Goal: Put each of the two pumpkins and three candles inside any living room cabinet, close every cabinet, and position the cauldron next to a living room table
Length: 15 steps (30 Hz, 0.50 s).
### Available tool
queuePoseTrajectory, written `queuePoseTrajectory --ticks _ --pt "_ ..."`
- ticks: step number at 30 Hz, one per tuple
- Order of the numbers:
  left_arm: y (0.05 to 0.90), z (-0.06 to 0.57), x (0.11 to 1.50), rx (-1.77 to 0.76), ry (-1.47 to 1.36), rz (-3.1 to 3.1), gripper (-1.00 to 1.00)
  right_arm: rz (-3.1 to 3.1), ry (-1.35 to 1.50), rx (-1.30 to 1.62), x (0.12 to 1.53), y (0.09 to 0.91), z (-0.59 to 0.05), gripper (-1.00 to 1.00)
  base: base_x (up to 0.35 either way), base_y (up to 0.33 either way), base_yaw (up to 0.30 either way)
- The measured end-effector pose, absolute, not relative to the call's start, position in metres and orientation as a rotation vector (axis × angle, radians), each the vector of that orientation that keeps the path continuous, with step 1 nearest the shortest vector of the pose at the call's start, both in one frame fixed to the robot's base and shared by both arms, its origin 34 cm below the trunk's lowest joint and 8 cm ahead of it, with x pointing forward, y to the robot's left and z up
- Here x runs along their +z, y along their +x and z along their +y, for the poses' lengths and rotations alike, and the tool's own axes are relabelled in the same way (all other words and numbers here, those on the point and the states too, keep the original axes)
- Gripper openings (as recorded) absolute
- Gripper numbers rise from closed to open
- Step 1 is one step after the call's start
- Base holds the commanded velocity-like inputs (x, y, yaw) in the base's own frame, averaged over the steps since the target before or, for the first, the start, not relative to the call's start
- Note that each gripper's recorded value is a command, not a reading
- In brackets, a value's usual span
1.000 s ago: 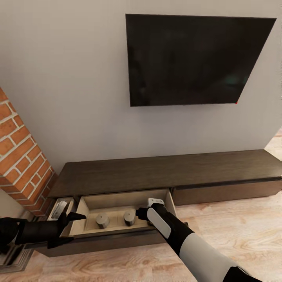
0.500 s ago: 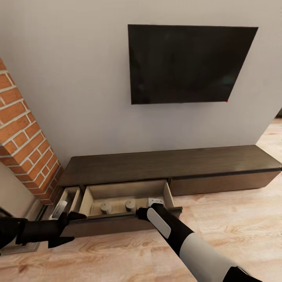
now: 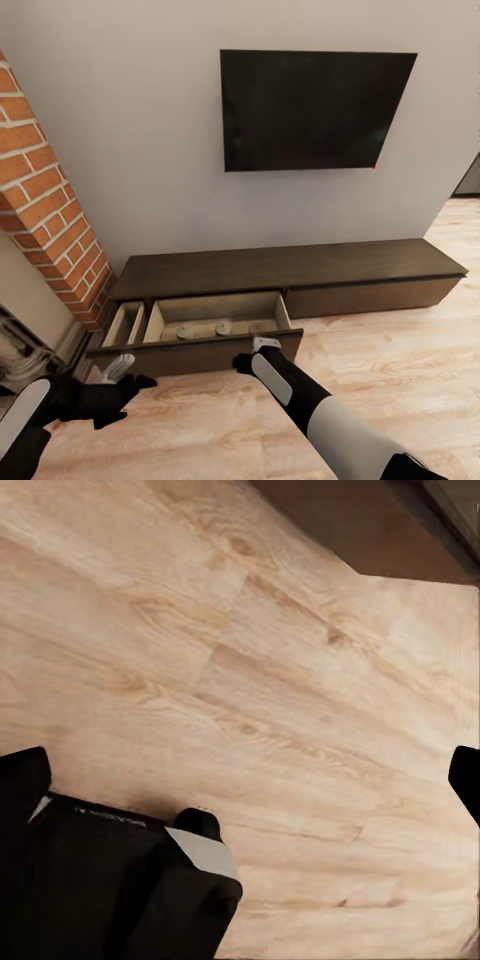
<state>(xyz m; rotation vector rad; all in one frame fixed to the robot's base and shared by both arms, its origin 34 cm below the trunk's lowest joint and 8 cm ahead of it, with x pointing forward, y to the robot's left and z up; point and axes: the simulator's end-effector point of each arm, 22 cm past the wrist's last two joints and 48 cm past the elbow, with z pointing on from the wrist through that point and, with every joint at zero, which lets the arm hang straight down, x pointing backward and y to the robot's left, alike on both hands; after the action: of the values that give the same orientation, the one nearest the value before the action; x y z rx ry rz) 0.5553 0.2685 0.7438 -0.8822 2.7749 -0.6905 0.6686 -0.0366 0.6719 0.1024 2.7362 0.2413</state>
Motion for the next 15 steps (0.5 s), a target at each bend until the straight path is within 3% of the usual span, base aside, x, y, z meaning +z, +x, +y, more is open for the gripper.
queuePoseTrajectory --ticks 3,11,15 --pt "0.548 0.281 0.719 -0.455 -0.857 2.808 1.00 2.728 0.101 0.236 0.673 0.670 -0.038 1.00 -0.065 0.000 0.000" --pt "0.528 0.253 0.667 -0.329 -0.818 2.868 1.00 2.662 0.170 0.232 0.667 0.668 -0.038 1.00 -0.008 0.000 0.000" --pt "0.531 0.233 0.623 -0.195 -0.662 2.773 1.00 2.602 0.176 0.186 0.651 0.656 -0.041 1.00 0.000 0.000 0.000"
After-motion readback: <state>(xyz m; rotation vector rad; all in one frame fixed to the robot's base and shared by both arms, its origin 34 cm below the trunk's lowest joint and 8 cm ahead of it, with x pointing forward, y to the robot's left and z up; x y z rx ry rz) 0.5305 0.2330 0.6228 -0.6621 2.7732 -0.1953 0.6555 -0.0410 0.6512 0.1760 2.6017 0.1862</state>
